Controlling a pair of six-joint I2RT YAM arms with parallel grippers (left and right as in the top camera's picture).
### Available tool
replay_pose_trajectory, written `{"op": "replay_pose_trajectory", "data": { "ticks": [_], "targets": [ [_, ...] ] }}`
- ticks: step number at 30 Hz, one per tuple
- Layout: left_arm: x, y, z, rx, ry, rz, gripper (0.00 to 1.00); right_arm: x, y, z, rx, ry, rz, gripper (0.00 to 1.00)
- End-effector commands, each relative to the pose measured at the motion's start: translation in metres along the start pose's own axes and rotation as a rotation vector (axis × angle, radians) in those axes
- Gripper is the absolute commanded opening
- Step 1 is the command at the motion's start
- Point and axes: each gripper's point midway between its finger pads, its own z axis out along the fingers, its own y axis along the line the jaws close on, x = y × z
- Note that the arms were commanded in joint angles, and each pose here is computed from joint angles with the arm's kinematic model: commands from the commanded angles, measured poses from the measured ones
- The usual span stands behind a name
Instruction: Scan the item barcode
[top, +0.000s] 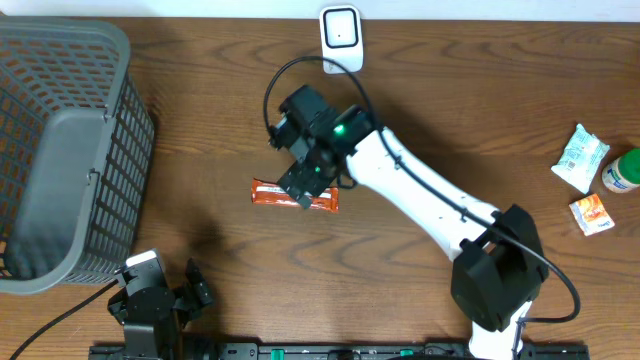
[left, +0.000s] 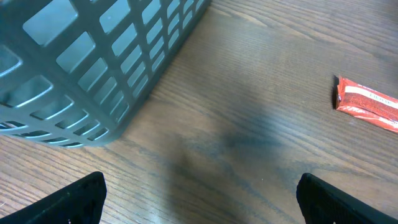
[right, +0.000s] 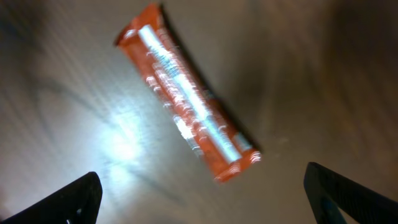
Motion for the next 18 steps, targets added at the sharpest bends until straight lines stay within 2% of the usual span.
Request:
{"op": "replay_pose_trajectory", "data": {
  "ticks": [1, 5, 11, 14, 18],
  "targets": [
    [0.0, 0.002, 0.0, -0.008, -0.002, -0.012, 0.98, -0.009, 0.004, 0.008, -0.109, -0.049, -0.191, 0.99],
    [0.0, 0.002, 0.0, -0.008, -0.002, -0.012, 0.98, -0.011, 0.008, 0.027, -0.267, -0.087, -0.221, 0.99],
    [0.0, 0.002, 0.0, -0.008, -0.002, -0.012, 0.98, 0.0, -0.006, 0.063, -0.306, -0.037, -0.168, 0.99],
    [0.0, 0.002, 0.0, -0.008, -0.002, -0.012, 0.98, -0.008, -0.005, 0.069, -0.301, -0.071, -0.185, 0.99],
    [0.0, 0.002, 0.0, -0.008, -0.002, -0.012, 0.98, -0.014, 0.008, 0.073, -0.389, -0.108, -0.185, 0.99]
  ]
}}
